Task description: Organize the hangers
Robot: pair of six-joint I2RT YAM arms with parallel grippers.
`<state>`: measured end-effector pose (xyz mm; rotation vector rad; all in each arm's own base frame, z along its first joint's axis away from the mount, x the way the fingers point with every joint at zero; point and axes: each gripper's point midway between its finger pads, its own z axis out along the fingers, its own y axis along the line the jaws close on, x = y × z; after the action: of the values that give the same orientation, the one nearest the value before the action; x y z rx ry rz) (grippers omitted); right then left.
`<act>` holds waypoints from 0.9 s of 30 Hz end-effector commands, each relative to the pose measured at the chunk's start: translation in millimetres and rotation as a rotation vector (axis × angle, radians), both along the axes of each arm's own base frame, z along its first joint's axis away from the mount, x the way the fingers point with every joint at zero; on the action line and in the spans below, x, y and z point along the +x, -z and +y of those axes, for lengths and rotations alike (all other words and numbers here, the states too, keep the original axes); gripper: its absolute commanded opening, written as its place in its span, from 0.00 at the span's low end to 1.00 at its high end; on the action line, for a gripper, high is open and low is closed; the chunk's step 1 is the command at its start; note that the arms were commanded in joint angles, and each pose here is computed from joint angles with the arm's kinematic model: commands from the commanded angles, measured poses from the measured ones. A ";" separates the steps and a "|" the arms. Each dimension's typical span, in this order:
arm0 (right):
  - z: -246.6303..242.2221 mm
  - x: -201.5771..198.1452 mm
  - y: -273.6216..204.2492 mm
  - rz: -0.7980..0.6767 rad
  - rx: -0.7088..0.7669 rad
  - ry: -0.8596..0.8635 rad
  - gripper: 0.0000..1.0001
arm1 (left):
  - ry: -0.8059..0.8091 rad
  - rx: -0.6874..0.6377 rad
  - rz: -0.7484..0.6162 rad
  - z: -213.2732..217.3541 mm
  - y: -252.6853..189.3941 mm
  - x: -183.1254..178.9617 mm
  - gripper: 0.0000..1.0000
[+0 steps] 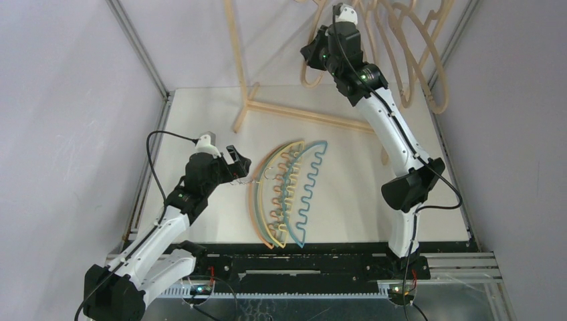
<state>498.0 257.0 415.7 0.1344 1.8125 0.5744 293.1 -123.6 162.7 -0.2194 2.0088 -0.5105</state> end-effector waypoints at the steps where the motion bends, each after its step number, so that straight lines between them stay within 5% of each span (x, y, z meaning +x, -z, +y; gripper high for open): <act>1: -37.1 8.7 -37.1 -0.107 0.020 0.153 0.00 | 0.001 0.002 -0.051 -1.5 -19.5 6.6 1.00; 15: -73.7 5.1 -57.9 -0.152 -0.023 0.331 0.00 | 0.006 0.004 -0.050 -2.1 -18.4 6.3 1.00; 27: -100.4 2.0 -15.1 -0.039 -0.047 0.386 0.00 | 0.015 -0.002 -0.038 -4.2 -14.3 5.0 0.99</act>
<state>512.2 199.4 406.0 0.2999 1.7783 0.2936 292.9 -123.8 160.8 -0.2188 2.0160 -0.5093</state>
